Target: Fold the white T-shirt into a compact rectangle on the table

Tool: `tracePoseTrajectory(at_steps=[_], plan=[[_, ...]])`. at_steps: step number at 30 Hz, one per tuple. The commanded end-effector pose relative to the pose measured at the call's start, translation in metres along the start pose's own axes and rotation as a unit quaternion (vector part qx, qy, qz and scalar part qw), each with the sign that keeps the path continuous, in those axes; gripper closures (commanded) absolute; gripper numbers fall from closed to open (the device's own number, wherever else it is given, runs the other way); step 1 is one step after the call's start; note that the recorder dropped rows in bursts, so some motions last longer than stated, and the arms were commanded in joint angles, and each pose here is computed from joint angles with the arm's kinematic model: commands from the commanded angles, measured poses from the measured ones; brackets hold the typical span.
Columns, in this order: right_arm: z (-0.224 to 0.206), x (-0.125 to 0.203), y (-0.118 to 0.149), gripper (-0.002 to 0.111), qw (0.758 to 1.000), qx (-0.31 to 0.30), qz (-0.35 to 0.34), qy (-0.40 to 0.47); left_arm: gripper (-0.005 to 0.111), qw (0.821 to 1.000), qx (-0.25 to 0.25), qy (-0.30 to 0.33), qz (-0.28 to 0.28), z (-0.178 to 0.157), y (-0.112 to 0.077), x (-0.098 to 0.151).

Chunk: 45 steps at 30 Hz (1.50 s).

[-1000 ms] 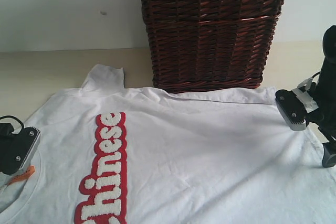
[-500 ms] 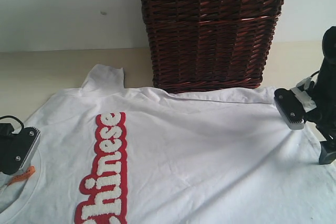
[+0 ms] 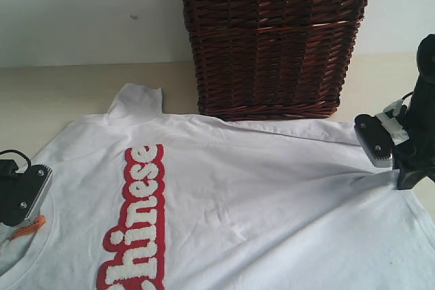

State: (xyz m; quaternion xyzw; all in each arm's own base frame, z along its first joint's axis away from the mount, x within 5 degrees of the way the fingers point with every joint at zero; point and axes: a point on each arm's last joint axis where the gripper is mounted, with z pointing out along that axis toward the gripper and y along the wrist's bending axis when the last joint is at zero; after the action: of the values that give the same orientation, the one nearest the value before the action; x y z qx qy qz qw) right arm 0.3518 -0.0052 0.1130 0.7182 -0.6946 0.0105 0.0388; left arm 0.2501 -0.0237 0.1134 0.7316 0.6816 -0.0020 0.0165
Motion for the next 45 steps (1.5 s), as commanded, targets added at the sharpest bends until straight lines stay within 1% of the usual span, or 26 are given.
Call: tracePoseTrajectory(at_steps=[1, 9, 13, 22, 45], plan=[[0.0064, 0.0021, 0.004, 0.108, 0.999, -0.026, 0.026, -0.003, 0.001, 1.0, 0.01, 0.003, 0.0, 0.0105, -0.0029, 0.0017], [0.0065, 0.0022, 0.0018, 0.108, 0.999, -0.014, 0.035, -0.003, 0.001, 1.0, 0.01, 0.003, 0.0, 0.0105, -0.0029, 0.0017], [0.0065, 0.0012, 0.0025, 0.108, 0.996, -0.018, 0.091, -0.008, 0.001, 1.0, 0.01, 0.003, 0.0, 0.0105, -0.0029, 0.0017], [0.0066, 0.0032, -0.0019, 0.108, 0.997, 0.007, 0.082, 0.001, 0.001, 1.0, 0.01, 0.003, 0.0, 0.0105, -0.0029, 0.0017], [0.0066, 0.0034, -0.002, 0.108, 0.997, 0.007, 0.082, 0.002, 0.001, 1.0, 0.01, 0.003, 0.0, 0.0105, -0.0029, 0.0017]])
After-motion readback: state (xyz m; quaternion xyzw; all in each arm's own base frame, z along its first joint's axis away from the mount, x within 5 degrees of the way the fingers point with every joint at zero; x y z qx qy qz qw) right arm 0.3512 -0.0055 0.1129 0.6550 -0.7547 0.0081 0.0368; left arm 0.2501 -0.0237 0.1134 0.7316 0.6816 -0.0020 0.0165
